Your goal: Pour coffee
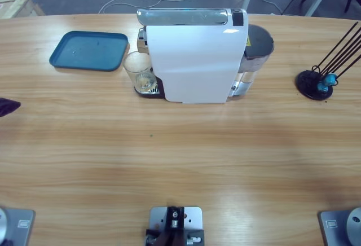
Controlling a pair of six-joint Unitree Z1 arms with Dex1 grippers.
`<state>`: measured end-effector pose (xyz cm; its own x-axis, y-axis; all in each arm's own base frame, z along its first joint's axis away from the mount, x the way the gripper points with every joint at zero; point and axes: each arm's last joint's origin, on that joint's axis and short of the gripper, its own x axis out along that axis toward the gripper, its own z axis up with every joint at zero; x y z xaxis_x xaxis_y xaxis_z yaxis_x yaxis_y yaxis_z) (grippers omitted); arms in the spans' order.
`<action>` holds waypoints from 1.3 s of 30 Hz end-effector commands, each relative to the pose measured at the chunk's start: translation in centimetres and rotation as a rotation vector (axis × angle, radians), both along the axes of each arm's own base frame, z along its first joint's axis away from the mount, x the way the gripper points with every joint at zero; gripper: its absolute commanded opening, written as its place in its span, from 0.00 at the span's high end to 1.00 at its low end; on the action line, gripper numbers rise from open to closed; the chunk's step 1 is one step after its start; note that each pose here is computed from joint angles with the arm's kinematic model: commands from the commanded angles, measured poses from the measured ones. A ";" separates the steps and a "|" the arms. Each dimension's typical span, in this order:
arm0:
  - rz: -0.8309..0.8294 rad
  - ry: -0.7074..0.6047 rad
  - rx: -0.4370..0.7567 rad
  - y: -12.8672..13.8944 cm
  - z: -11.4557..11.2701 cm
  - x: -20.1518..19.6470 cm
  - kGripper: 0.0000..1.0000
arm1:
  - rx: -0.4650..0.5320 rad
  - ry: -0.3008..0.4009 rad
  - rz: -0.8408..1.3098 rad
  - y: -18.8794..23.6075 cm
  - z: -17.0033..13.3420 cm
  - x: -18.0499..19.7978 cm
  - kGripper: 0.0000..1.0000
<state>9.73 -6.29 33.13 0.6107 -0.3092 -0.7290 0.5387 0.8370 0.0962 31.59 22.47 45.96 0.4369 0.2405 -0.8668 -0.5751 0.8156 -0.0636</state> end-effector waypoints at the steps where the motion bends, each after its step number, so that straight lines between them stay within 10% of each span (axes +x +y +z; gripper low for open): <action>1: -0.006 0.052 0.002 -1.0 -1.3 1.3 0.01 | 0.041 0.021 0.041 -0.6 1.2 -1.9 0.00; 11: -0.063 0.073 -0.057 -2.0 -2.0 2.0 0.01 | 0.204 -0.067 0.160 -8.7 5.3 -14.7 0.00; 16: -0.117 0.003 -0.158 -1.2 -2.0 0.3 0.01 | 0.318 -0.155 0.170 -14.8 0.2 -22.9 0.00; 20: -0.151 -0.083 -0.223 -0.1 -2.7 -1.5 0.02 | 0.483 -0.407 0.205 -18.8 -5.8 -28.1 0.00; 28: -0.209 -0.113 -0.233 0.2 -4.8 -2.3 0.02 | 0.554 -0.490 0.219 -20.8 -14.1 -30.8 0.00; 39: -0.187 -0.176 -0.310 0.9 -5.7 -3.3 0.04 | 0.556 -0.466 0.223 -20.0 -15.3 -29.9 0.00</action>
<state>7.16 -5.81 28.69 0.6328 -0.5983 -0.4914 0.6804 0.7327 -0.0159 1.21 2.00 32.27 0.6381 0.7062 -0.3068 -0.7353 0.6771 0.0294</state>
